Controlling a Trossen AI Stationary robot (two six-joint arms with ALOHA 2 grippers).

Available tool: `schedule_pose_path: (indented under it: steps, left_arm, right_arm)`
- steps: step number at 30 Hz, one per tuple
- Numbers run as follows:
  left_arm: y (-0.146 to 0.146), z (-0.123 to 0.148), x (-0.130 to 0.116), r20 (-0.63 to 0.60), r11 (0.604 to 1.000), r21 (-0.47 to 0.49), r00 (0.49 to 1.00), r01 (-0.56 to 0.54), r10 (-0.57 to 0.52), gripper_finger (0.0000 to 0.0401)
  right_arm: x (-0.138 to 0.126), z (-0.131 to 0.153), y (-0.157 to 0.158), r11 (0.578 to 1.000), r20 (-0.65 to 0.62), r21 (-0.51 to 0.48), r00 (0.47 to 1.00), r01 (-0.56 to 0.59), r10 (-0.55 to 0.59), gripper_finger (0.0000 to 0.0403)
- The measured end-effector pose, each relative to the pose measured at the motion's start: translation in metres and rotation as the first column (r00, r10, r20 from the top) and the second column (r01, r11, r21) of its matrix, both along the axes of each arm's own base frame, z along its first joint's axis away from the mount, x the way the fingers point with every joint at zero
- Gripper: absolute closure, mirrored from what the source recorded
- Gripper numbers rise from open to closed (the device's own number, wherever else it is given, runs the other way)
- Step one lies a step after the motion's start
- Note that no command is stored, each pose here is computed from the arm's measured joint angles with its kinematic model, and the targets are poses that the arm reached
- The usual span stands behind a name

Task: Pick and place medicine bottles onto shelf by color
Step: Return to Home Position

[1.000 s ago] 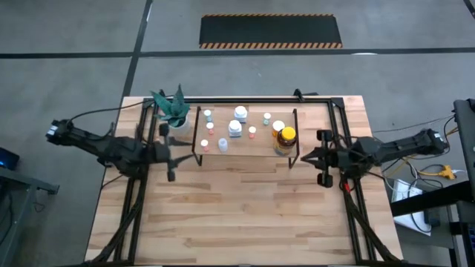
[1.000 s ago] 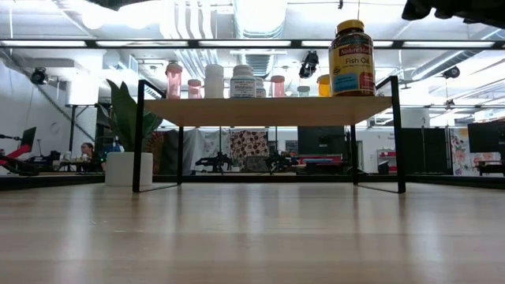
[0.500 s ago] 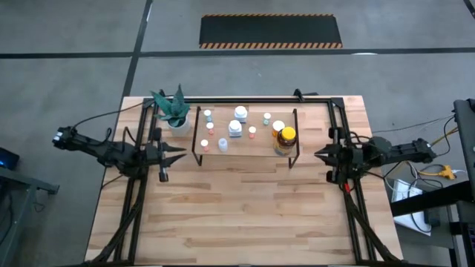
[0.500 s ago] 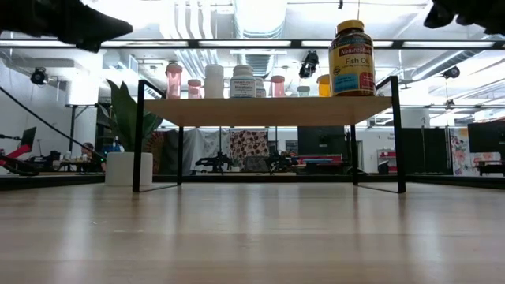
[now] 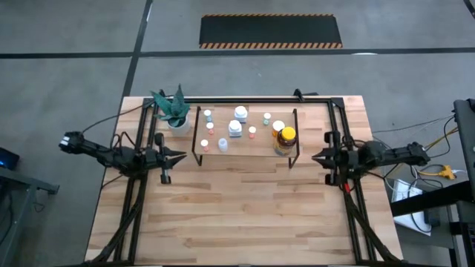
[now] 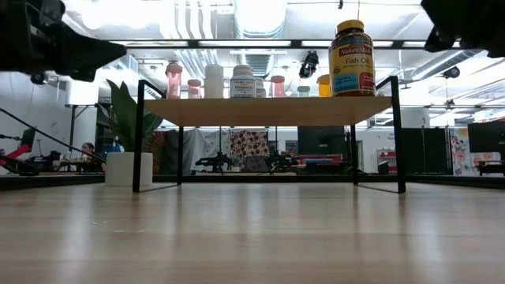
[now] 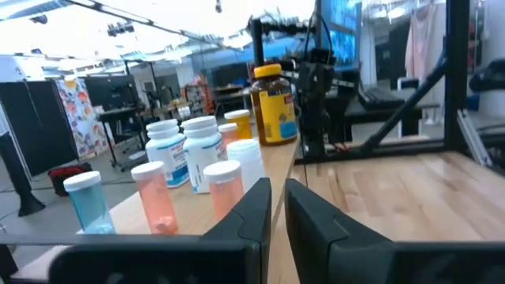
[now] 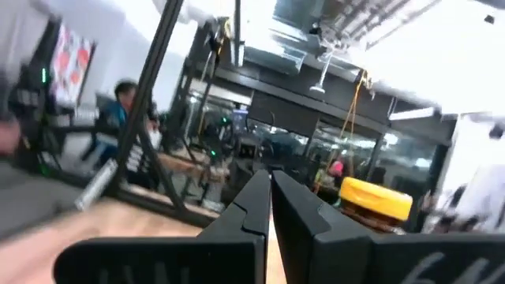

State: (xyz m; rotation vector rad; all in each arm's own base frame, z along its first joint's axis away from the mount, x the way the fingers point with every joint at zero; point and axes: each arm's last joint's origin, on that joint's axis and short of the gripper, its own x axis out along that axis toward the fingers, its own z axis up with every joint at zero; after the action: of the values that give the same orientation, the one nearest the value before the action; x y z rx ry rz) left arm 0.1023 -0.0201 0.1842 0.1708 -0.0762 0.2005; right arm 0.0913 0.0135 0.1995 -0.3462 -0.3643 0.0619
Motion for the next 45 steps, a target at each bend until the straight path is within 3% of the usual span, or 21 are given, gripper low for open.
schedule_pose_path:
  steps: [3, 7, 11, 13, 21, 22, 24, 25, 26, 29, 33, 37, 45]
  left_arm:
    - [0.0, -0.005, 0.0, 0.019, 1.0, -0.014, 1.0, 0.001, 0.0, 0.0382]
    - [0.0, -0.007, 0.001, 0.0, 0.999, -0.053, 1.0, 0.005, -0.005, 0.0382]
    - [-0.001, -0.009, 0.002, -0.019, 0.999, -0.039, 1.0, 0.004, -0.004, 0.0382]
    - [-0.001, -0.01, 0.003, -0.028, 0.999, -0.035, 1.0, 0.003, -0.004, 0.0382]
    - [-0.002, -0.014, 0.005, -0.065, 1.0, -0.022, 0.998, 0.003, -0.004, 0.0382]
    - [-0.002, -0.014, 0.005, -0.068, 1.0, -0.021, 0.998, 0.002, -0.004, 0.0382]
    - [-0.002, -0.015, 0.006, -0.078, 1.0, -0.017, 0.997, 0.002, -0.004, 0.0382]
    - [-0.002, -0.015, 0.006, -0.082, 1.0, -0.016, 0.997, 0.002, -0.003, 0.0382]
    - [-0.002, -0.016, 0.006, -0.085, 1.0, -0.015, 0.996, 0.003, -0.004, 0.0382]
    - [-0.003, -0.017, 0.007, -0.101, 1.0, -0.009, 0.995, 0.003, -0.003, 0.0382]
    - [-0.003, -0.019, 0.008, -0.119, 1.0, -0.002, 0.993, 0.003, -0.003, 0.0382]
    - [-0.003, -0.021, 0.009, -0.137, 1.0, 0.004, 0.991, 0.003, -0.002, 0.0382]
    - [-0.004, -0.025, 0.011, -0.171, 1.0, 0.016, 0.985, 0.003, 0.0, 0.0382]
  right_arm:
    - [0.002, -0.002, -0.002, 0.975, -0.047, 0.224, 0.999, 0.009, 0.002, 0.0394]
    - [0.004, -0.008, -0.004, 0.854, -0.106, 0.52, 0.994, 0.021, 0.04, 0.0394]
    - [0.006, -0.012, -0.004, 0.752, -0.132, 0.659, 0.986, 0.009, 0.103, 0.0394]
    - [0.006, -0.013, -0.004, 0.739, -0.143, 0.674, 0.984, 0.015, 0.11, 0.0394]
    - [0.006, -0.015, -0.003, 0.804, -0.173, 0.593, 0.982, 0.038, 0.081, 0.0394]
    - [0.006, -0.016, -0.003, 0.839, -0.185, 0.542, 0.981, 0.048, 0.063, 0.0394]
    - [0.003, -0.016, -0.004, 0.933, -0.19, 0.348, 0.981, 0.092, -0.026, 0.0394]
    - [0.004, -0.016, -0.005, 0.959, -0.193, 0.257, 0.979, 0.116, -0.067, 0.0394]
    - [0.004, -0.017, -0.005, 0.966, -0.198, 0.23, 0.978, 0.117, -0.071, 0.0394]
    - [0.005, -0.023, -0.005, 0.96, -0.26, 0.255, 0.964, 0.118, -0.049, 0.0394]
    - [0.005, -0.03, -0.007, 0.987, -0.317, 0.116, 0.946, 0.111, -0.069, 0.0394]
    - [0.006, -0.03, -0.013, 0.988, -0.318, 0.056, 0.941, 0.14, -0.116, 0.0394]
    - [0.005, -0.031, -0.027, 0.951, -0.326, 0.132, 0.918, 0.28, -0.225, 0.0394]
